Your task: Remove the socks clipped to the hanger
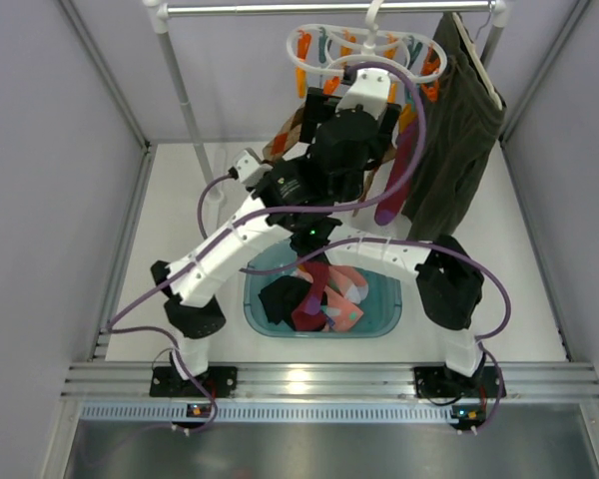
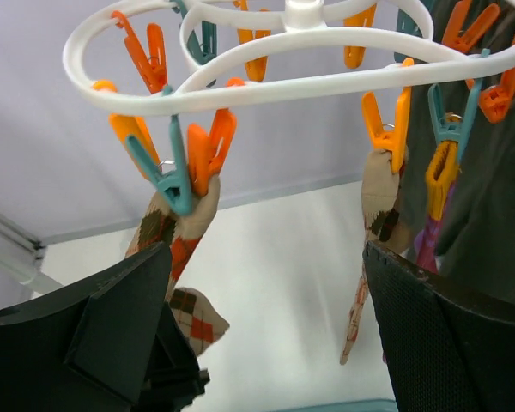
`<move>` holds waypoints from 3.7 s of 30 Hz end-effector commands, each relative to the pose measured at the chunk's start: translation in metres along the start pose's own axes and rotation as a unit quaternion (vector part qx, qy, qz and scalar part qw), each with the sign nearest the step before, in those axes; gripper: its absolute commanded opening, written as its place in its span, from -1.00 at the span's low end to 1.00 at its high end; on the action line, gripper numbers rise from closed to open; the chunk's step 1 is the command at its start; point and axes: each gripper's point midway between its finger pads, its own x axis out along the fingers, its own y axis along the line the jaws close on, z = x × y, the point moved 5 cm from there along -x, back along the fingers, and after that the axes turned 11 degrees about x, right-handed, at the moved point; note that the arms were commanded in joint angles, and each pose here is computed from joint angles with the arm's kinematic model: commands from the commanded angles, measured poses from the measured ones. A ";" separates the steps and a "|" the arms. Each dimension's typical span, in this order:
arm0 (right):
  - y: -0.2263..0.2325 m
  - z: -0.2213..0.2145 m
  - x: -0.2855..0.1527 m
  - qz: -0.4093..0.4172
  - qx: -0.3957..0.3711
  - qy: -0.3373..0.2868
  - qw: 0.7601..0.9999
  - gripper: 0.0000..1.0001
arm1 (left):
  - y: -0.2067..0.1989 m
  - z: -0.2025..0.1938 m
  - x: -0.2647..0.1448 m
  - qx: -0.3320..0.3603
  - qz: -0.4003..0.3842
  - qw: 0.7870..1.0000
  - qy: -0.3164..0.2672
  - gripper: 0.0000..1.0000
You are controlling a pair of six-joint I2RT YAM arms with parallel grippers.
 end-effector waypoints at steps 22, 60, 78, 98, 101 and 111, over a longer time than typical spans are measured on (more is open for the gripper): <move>0.021 0.008 -0.015 0.072 -0.034 -0.041 0.996 -1.00 | 0.008 -0.022 0.099 0.107 0.174 0.979 -0.001 0.35; -0.044 0.007 -0.129 0.216 0.143 -0.094 0.961 -1.00 | 0.025 -0.003 0.059 -0.022 0.056 0.995 -0.081 0.10; -0.012 -0.111 -0.240 0.360 0.285 0.210 0.863 -1.00 | 0.045 -0.003 -0.029 -0.112 -0.066 0.986 -0.101 0.96; -0.003 -0.135 -0.238 0.315 0.328 0.338 0.824 0.68 | 0.094 -0.155 -0.149 -0.229 -0.179 0.957 -0.012 0.97; -0.032 -0.117 -0.249 0.305 0.312 0.325 0.839 0.99 | 0.107 -0.158 -0.157 -0.235 -0.172 0.957 -0.013 0.97; -0.141 -0.059 -0.210 0.117 0.351 0.170 0.913 0.99 | 0.095 -0.169 -0.161 -0.219 -0.211 0.953 0.004 0.97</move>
